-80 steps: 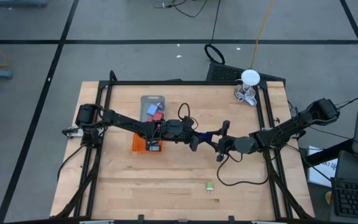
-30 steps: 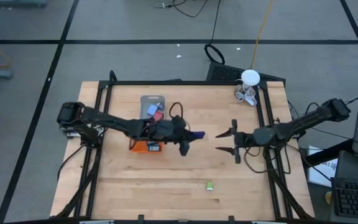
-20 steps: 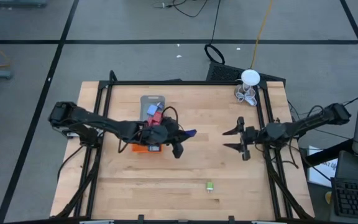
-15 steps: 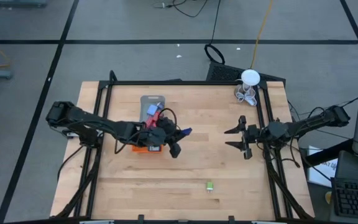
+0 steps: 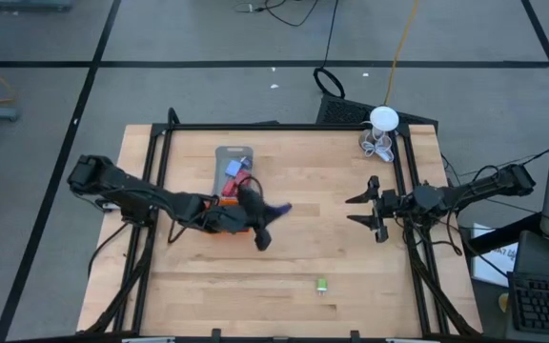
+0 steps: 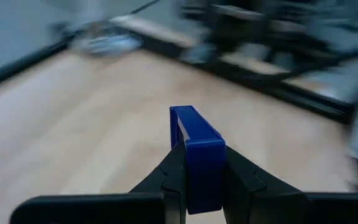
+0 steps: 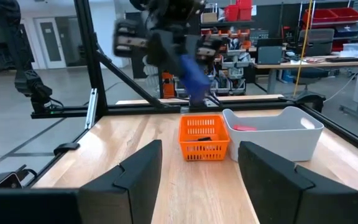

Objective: Pick & Place Office items
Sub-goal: Put the dark blue digital timer into the orange bin

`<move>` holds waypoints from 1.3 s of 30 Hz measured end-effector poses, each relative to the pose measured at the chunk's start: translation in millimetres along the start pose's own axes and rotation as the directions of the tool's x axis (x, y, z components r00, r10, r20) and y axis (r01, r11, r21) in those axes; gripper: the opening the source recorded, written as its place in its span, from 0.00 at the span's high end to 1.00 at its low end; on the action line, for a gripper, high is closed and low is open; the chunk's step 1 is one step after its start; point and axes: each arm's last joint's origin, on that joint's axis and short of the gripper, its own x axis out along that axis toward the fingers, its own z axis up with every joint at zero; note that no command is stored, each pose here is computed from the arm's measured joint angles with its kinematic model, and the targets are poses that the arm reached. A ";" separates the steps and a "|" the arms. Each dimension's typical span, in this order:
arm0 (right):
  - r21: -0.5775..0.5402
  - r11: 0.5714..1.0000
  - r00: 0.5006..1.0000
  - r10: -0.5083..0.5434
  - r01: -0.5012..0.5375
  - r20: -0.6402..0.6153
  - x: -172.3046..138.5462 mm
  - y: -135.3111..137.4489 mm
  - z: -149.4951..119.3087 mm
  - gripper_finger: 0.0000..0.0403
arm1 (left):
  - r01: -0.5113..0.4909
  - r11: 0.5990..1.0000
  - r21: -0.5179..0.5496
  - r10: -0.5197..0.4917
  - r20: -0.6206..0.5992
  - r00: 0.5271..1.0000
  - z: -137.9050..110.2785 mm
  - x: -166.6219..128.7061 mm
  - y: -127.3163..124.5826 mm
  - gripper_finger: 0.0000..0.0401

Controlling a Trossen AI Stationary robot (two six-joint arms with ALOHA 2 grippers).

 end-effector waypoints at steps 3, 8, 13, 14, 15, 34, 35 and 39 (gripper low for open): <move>0.000 1.000 1.000 -0.001 0.001 0.000 0.0 0.0 0.0 0.50 | 0.180 0.983 0.043 -0.183 0.071 0.981 -17.7 2.5 -2.0 0.86; 0.011 1.000 1.000 -0.001 0.001 0.000 0.0 0.0 0.0 0.50 | 0.197 0.980 0.017 -0.197 0.091 0.976 -46.3 -6.3 20.4 0.86; 0.015 1.000 1.000 -0.002 0.002 -0.001 0.0 -0.1 -0.1 0.50 | 0.162 0.984 -0.070 -0.150 0.145 0.978 -55.0 -37.8 46.8 0.86; 0.015 1.000 1.000 -0.002 0.002 -0.001 0.0 -0.1 -0.1 0.50 | 0.153 0.985 -0.080 -0.139 0.152 0.978 -57.6 -44.4 51.8 0.86; 0.015 1.000 1.000 -0.003 0.003 -0.001 0.0 -0.1 -0.1 0.50 | 0.138 0.987 -0.087 -0.123 0.156 0.980 -60.4 -51.1 57.0 0.86; -0.003 1.000 1.000 -0.007 0.007 -0.006 0.0 -0.3 -0.6 0.50 | -0.324 0.850 -0.416 0.173 -0.362 0.916 -113.3 -108.5 112.5 0.85; -0.003 1.000 1.000 -0.007 0.007 -0.007 0.0 -0.3 -0.7 0.51 | -0.337 0.843 -0.419 0.180 -0.371 0.911 -115.0 -107.9 112.2 0.85; -0.003 1.000 1.000 -0.007 0.007 -0.006 0.0 -0.3 -0.6 0.51 | -0.357 0.831 -0.427 0.190 -0.386 0.903 -118.5 -102.9 109.9 0.83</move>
